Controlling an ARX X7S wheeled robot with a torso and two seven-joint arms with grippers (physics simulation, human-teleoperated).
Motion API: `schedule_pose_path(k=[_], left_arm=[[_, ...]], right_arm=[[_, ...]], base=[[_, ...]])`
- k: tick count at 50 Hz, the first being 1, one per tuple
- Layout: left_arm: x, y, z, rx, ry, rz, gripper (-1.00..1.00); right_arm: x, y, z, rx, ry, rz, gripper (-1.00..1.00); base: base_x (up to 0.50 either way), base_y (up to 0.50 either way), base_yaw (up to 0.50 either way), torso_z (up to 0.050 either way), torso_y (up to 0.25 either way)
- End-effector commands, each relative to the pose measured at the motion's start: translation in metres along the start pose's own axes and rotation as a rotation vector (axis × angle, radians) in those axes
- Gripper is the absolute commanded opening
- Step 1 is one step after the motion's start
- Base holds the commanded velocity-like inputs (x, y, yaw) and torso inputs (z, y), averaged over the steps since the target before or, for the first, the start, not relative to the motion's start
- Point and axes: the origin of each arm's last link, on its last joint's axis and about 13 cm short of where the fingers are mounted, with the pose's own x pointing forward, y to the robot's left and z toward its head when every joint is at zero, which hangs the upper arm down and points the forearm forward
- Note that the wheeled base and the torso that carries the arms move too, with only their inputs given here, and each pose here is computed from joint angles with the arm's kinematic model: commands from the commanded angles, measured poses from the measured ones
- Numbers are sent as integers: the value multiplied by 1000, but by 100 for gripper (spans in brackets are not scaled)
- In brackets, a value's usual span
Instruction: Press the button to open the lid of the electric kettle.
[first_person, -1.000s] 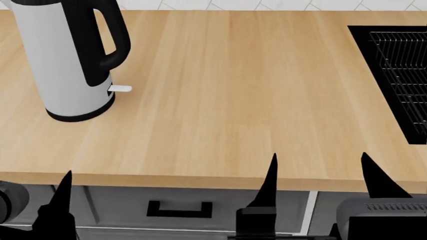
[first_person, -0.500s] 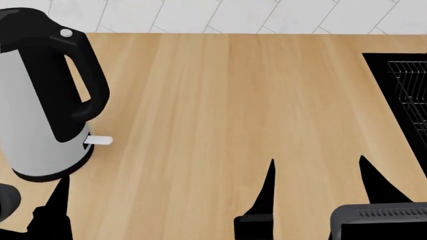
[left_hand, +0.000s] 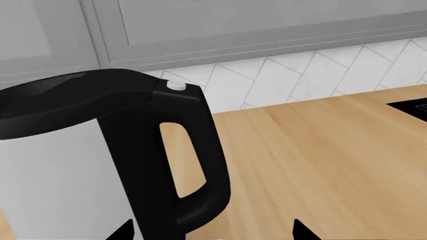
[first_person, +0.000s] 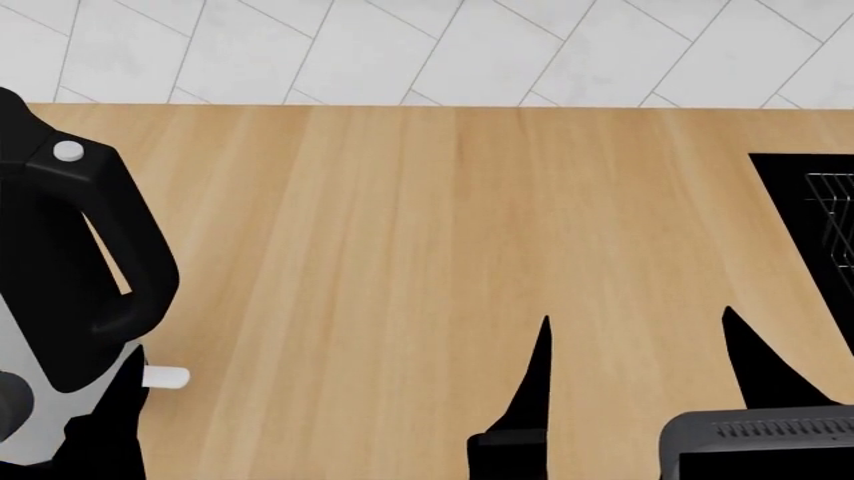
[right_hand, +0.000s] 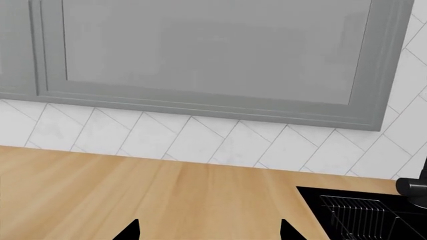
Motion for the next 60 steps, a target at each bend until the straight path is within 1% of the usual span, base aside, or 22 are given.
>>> schedule_pose_path(k=[1, 12, 17, 20, 23, 25, 29, 31, 33, 34, 37, 42, 43, 46, 47, 49, 52, 54, 55, 58, 59, 60], left_arm=[[-1, -2, 2, -20, -30, 0, 100], [-5, -5, 11, -13, -48, -6, 100], [-19, -7, 34, -1, -102, -21, 100], [-20, -3, 62, 36, -129, -14, 100], [-22, -2, 77, 44, -148, -15, 100], [-20, -2, 77, 66, -134, -19, 100], [-16, 4, 99, 88, -154, -21, 100], [-8, 6, 107, 130, -141, -34, 100], [-4, 9, 113, 146, -140, -27, 100], [-2, 8, 117, 185, -139, -52, 100], [9, 12, 123, 181, -125, -45, 100], [21, 19, 136, 129, -108, -56, 100], [25, 21, 137, 141, -77, -54, 100], [30, 26, 143, 224, -5, -65, 100], [31, 28, 144, 231, 6, -73, -100], [32, 30, 151, 185, 24, -93, -100], [33, 33, 161, 225, 57, -100, -100], [35, 34, 165, 268, 83, -88, -100], [37, 36, 168, 253, 88, -65, -100], [38, 38, 170, 235, 103, -61, -100], [38, 38, 170, 252, 118, -60, -100], [39, 38, 169, 248, 125, -64, -100]], right_arm=[[2, 0, 3, 16, -39, -7, 100], [2, 0, 3, 20, -39, -5, 100], [2, -1, 1, 25, -33, -9, 100], [2, 0, 1, 27, -30, -3, 100], [2, 0, 1, 25, -28, -3, 100], [3, 2, -1, 25, -22, 3, 100], [5, 4, -4, 27, -15, 12, 100], [4, 4, -3, 29, -14, 13, 100], [4, 3, -3, 30, -14, 10, 100], [4, 3, -3, 30, -15, 9, 100], [5, 5, -4, 31, -9, 11, 100], [5, 5, -5, 32, -6, 12, 100], [5, 5, -5, 31, -5, 12, 100], [5, 5, -4, 29, -9, 10, 100], [5, 5, -4, 30, -9, 11, 100], [5, 6, -4, 30, -8, 16, 100], [5, 7, -5, 29, -7, 21, 100], [5, 7, -5, 29, -6, 22, 100], [5, 7, -4, 30, -5, 21, 100], [5, 7, -5, 29, -4, 22, 100], [5, 7, -5, 30, -4, 21, 100], [5, 7, -5, 30, -3, 22, 100]], base=[[0, 0, 0, 0, 0], [0, 0, 0, 0, 0], [0, 0, 0, 0, 0], [0, 0, 0, 0, 0], [0, 0, 0, 0, 0], [0, 0, 0, 0, 0], [0, 0, 0, 0, 0], [0, 0, 0, 0, 0], [0, 0, 0, 0, 0], [0, 0, 0, 0, 0], [0, 0, 0, 0, 0], [0, 0, 0, 0, 0], [0, 0, 0, 0, 0], [0, 0, 0, 0, 0], [0, 0, 0, 0, 0], [0, 0, 0, 0, 0], [0, 0, 0, 0, 0], [0, 0, 0, 0, 0], [0, 0, 0, 0, 0], [0, 0, 0, 0, 0], [0, 0, 0, 0, 0], [0, 0, 0, 0, 0]])
